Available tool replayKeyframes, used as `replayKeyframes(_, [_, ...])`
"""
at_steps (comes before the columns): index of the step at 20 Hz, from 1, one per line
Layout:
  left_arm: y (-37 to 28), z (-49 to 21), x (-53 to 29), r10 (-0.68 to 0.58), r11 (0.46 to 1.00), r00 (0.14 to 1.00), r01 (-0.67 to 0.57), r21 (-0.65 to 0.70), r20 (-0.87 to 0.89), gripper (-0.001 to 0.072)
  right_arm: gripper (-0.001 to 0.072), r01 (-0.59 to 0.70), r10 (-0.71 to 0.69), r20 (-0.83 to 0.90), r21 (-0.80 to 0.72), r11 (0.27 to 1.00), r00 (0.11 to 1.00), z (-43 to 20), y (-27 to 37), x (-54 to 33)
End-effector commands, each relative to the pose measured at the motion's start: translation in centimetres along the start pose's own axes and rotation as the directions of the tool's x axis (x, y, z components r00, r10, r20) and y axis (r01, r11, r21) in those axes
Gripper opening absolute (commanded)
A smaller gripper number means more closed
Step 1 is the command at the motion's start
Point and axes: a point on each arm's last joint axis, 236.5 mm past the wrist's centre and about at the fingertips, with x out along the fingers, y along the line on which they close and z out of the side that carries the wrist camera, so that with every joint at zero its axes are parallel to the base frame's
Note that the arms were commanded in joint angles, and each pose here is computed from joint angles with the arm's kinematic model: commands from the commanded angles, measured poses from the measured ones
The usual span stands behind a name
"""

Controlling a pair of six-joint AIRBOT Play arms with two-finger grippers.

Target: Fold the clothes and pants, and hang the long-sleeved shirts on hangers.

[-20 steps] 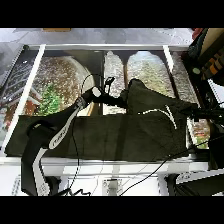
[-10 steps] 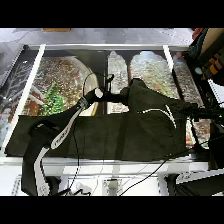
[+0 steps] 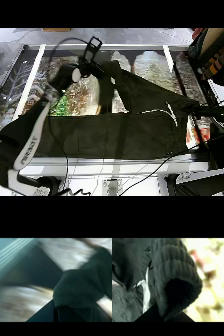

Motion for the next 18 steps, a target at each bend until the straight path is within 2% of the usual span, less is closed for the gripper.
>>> replayKeyframes(1, [5.5,2.6,-4.4,0.165,0.893,0.985,-0.169,0.416,0.046,0.0017,0.0039,0.001,-0.001,0.002,0.003,1.000,1.000,0.1,0.1,-0.1])
replayKeyframes(2, [5.4,2.5,-4.5,0.161,0.876,0.986,-0.159,0.456,0.036,0.0017,0.0039,0.001,-0.001,0.002,0.005,1.000,1.000,0.1,0.1,-0.1])
replayKeyframes(4, [4.2,1.5,-4.1,0.124,0.889,0.992,-0.108,0.446,-0.007,0.0017,0.0039,-0.001,0.001,-0.001,0.005,1.000,1.000,0.0,0.1,-0.1])
replayKeyframes(6, [1.6,-2.1,-3.8,0.045,0.900,0.986,0.030,0.434,-0.162,0.0017,0.0039,-0.005,0.005,-0.007,0.005,1.000,1.000,-0.1,0.2,-0.1])
replayKeyframes(8, [-1.4,-8.6,-4.8,-0.062,0.895,0.903,0.239,0.376,-0.426,0.0017,0.0039,-0.009,0.009,-0.013,0.005,1.000,1.000,-0.2,0.3,-0.1])
replayKeyframes(10, [-5.1,-14.1,-6.2,-0.189,0.870,0.759,0.423,0.252,-0.623,0.0017,0.0039,-0.009,0.009,-0.013,0.005,1.000,1.000,-0.2,0.3,-0.1])
replayKeyframes(13, [-11.2,-16.5,-5.2,-0.373,0.823,0.664,0.560,0.099,-0.648,0.0017,0.0039,-0.009,0.009,-0.013,0.006,1.000,1.000,-0.2,0.3,-0.1])
replayKeyframes(16, [-16.9,-17.1,-5.5,-0.504,0.743,0.563,0.670,0.004,-0.655,0.0018,0.0039,-0.009,0.009,-0.013,0.006,1.000,1.000,-0.2,0.3,-0.1])
replayKeyframes(17, [-17.5,-17.5,-5.8,-0.501,0.728,0.539,0.686,0.008,-0.677,0.0050,0.0039,-0.009,0.009,-0.013,0.005,1.000,1.000,-0.2,0.3,-0.1])
replayKeyframes(18, [-17.5,-17.7,-5.8,-0.489,0.728,0.538,0.686,0.019,-0.687,0.0299,0.0039,-0.009,0.009,-0.013,0.005,1.000,1.000,-0.2,0.3,-0.1])
